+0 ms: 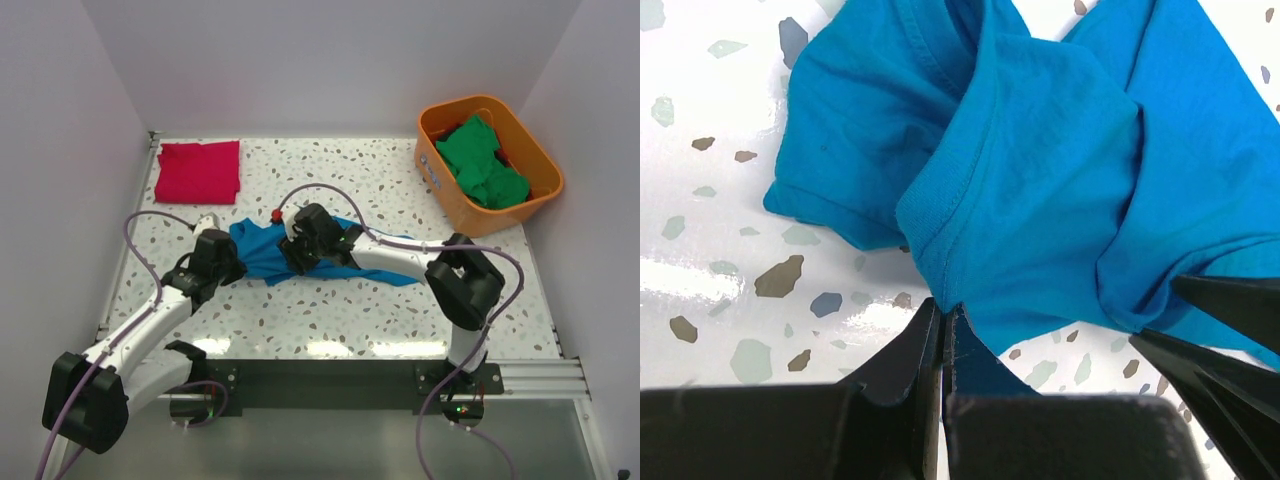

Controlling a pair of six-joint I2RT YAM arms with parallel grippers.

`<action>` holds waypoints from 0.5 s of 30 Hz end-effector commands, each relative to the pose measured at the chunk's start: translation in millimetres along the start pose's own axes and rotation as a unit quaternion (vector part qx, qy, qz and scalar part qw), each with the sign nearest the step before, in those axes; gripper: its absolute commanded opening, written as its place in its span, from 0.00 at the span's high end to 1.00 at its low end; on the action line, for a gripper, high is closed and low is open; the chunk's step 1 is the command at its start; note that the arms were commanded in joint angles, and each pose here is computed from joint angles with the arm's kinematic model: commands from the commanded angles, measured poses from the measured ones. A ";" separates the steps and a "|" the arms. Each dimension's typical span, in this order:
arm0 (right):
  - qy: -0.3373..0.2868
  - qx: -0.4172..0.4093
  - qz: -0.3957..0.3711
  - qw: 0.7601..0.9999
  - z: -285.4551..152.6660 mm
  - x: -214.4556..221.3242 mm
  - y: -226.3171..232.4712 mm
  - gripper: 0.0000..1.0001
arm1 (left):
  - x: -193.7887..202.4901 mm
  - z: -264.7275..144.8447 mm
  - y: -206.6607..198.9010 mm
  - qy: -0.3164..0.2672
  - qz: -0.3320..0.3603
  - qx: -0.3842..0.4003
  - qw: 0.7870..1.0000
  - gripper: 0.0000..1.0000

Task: Fold and stack the t-shirts
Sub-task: Flatten the tshirt out

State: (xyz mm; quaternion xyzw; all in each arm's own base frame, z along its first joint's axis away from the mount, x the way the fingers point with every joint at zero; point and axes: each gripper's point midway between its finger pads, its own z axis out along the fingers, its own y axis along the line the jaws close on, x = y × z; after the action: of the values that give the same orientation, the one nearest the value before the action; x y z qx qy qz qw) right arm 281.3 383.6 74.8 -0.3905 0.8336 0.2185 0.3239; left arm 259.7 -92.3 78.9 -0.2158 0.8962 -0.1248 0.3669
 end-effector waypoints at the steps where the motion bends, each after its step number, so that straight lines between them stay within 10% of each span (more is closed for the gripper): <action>1: 0.015 -0.002 -0.029 0.999 9.9 2.5 -0.4 0.53 | -7.2 0.1 -1.9 -0.014 0.003 0.004 1.000 1.00; 10: -0.007 0.013 -0.020 1.000 16.0 -6.8 -3.7 1.00 | -9.9 -1.7 -1.0 -0.018 0.004 -0.001 1.000 1.00; 15: -0.092 0.105 0.019 0.990 -44.7 -52.8 -27.6 1.00 | -27.3 -14.6 -6.4 -0.039 0.005 -0.002 0.999 1.00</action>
State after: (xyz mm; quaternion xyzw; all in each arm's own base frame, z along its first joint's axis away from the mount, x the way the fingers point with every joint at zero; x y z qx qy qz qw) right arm 289.8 374.9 57.6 -0.3840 0.8455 0.1755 0.3269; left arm 258.4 -90.1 79.2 -0.2172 0.8969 -0.1193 0.3664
